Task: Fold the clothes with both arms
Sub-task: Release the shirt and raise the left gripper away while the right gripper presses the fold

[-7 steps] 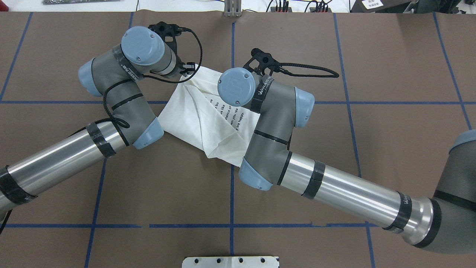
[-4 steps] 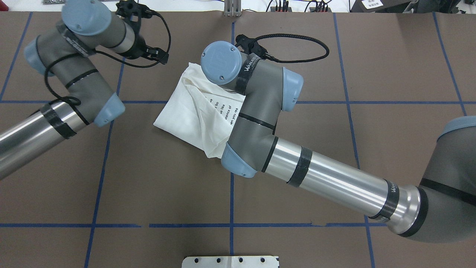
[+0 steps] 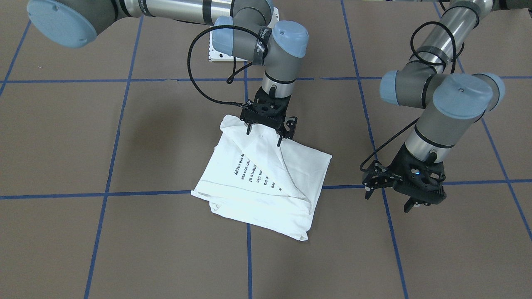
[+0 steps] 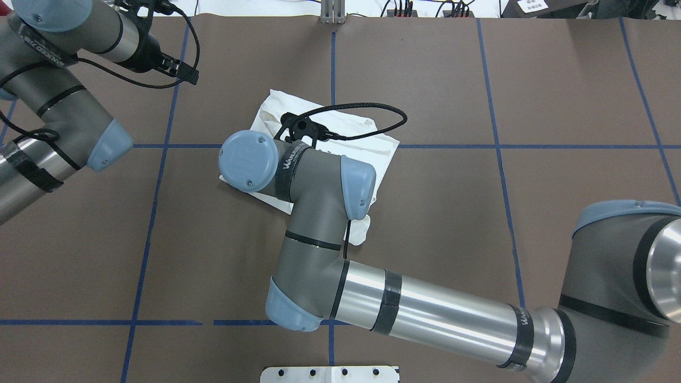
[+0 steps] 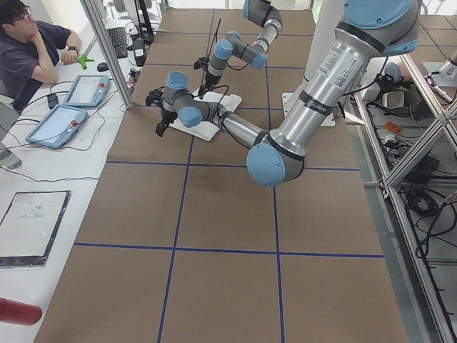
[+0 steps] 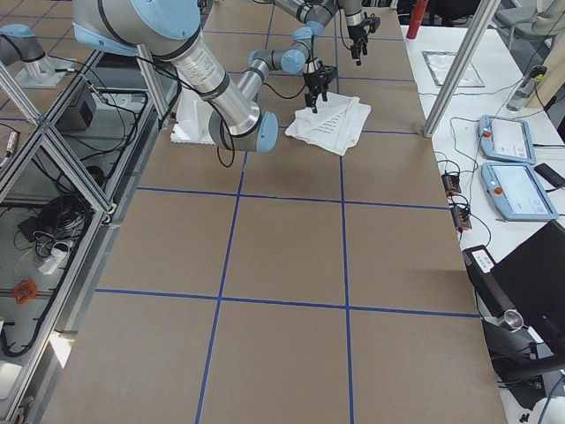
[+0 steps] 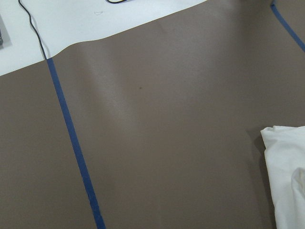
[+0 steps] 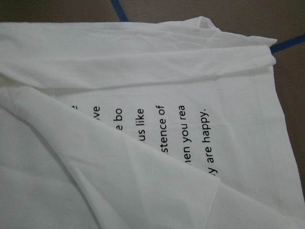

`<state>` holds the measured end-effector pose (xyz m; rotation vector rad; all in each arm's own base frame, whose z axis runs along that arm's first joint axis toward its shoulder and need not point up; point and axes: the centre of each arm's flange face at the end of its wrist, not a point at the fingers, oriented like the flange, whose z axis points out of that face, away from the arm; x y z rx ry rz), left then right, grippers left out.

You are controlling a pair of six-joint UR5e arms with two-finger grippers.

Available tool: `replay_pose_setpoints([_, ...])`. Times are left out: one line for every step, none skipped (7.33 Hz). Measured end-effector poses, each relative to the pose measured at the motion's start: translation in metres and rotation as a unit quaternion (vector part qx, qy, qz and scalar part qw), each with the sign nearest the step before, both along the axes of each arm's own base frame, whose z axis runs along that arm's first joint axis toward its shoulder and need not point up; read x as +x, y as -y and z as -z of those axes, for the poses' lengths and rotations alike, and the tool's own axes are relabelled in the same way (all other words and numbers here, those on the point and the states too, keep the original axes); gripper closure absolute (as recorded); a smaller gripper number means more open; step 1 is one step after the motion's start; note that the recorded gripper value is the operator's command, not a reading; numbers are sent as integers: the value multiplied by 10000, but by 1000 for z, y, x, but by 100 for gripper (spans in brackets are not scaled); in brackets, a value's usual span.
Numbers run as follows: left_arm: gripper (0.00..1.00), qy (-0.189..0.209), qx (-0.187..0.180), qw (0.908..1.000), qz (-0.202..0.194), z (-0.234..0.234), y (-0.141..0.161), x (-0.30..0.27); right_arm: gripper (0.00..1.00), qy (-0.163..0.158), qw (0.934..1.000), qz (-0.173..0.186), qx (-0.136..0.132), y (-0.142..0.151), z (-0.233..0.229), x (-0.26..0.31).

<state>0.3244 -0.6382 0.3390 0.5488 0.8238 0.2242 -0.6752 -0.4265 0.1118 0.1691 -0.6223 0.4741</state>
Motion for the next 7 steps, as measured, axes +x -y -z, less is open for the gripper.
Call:
replay_pose_setpoints([0,-26,21,10000,3,-1,-8,-6,1,-320,9986,360,195,-13,-3,-15])
replay_pose_setpoints([0,-44,33,10000,8,-1,-13,-10,7,-600,9956,652,301,-20,-8,-27])
replay_pose_setpoints([0,-51,36,10000,13,-2,-15,-11,18,-765,9931,828,333,-28,-13,-36])
replay_pose_setpoints([0,-49,32,10000,17,-2,-16,-12,32,-863,9913,936,334,-37,-16,-45])
replay_pose_setpoints([0,-42,22,10000,19,-4,-17,-12,86,-924,9901,1004,328,-43,-16,-50])
replay_pose_setpoints([0,-38,14,10000,21,-6,-18,-13,100,-998,9886,1076,334,-47,-14,-51])
replay_pose_setpoints([0,-48,-8,10000,37,-7,-19,-14,100,-1112,9865,1149,367,-48,-10,-50])
